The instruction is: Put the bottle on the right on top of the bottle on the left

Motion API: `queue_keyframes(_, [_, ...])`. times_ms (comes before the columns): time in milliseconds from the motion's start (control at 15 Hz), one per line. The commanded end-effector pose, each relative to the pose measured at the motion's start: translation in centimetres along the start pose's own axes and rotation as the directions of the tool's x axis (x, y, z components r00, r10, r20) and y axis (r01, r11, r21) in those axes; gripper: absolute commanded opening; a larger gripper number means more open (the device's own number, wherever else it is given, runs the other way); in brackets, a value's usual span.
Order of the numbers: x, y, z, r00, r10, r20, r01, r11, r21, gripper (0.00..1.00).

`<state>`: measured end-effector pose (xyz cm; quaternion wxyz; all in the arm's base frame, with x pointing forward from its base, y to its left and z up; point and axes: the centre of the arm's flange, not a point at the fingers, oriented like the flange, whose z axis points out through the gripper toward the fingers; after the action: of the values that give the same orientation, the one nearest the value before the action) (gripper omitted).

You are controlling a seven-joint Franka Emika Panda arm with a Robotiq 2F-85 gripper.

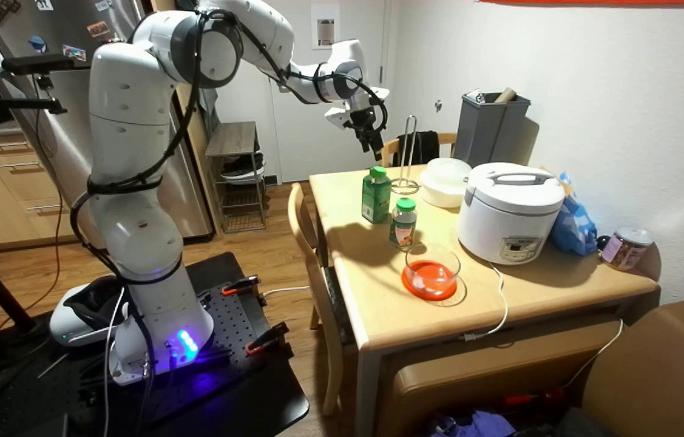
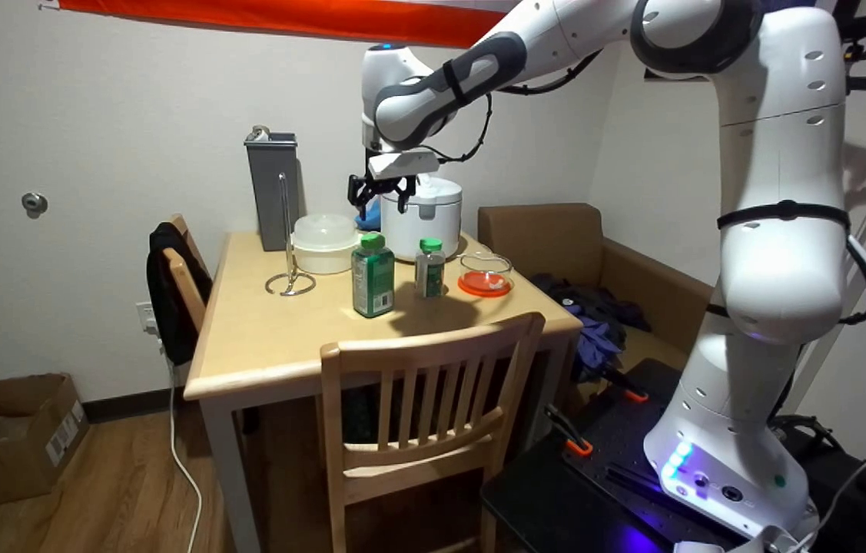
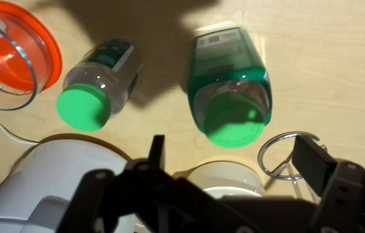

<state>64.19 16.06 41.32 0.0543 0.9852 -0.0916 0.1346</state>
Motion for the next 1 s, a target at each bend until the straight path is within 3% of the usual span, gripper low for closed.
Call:
queue_keyframes(0, [1.6,2.2,-0.4,0.996,0.093,-0.004,-0.093,0.995,-0.040,1.00])
queue_keyframes(200, [1.8,3.0,0.1,0.993,0.117,0.024,-0.116,0.993,-0.020,1.00])
queue_keyframes(533, [1.5,1.4,0.7,0.992,0.112,0.058,-0.113,0.994,0.010,1.00])
queue_keyframes(933, [1.7,6.5,2.2,0.957,0.278,0.088,-0.282,0.958,0.041,1.00])
